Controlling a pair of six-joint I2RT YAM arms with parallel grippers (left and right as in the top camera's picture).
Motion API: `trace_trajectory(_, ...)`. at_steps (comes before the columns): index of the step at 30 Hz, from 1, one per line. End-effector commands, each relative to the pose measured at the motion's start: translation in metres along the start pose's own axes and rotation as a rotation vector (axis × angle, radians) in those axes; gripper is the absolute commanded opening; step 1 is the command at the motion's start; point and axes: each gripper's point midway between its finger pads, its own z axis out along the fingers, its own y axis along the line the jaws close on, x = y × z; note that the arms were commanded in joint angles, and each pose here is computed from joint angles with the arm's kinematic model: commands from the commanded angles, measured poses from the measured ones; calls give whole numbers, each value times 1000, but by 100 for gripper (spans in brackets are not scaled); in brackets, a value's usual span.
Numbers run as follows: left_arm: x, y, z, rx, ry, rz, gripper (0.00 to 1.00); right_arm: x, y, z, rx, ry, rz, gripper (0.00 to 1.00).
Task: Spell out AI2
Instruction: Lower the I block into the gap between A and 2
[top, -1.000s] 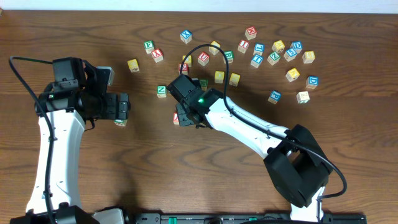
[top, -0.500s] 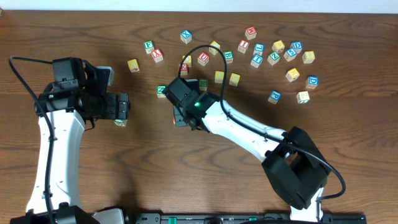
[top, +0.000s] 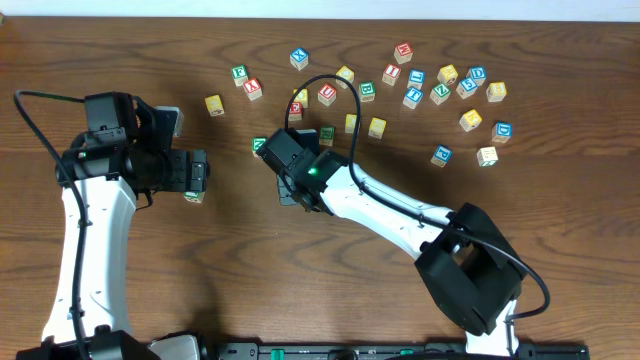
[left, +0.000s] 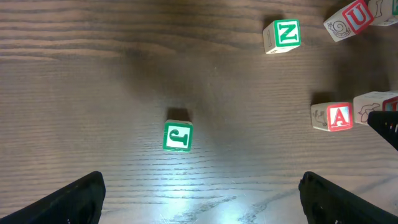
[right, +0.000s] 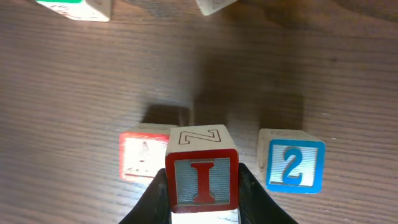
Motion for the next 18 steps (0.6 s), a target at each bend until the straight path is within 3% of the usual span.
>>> trace_trajectory(1,-3,-2,-1,11,-10,17,98,4,-11,10,64,-7,17,7)
trace_trajectory(18,-3,-2,-1,14,-11,17,98,4,-12,13,76,-9,18,7)
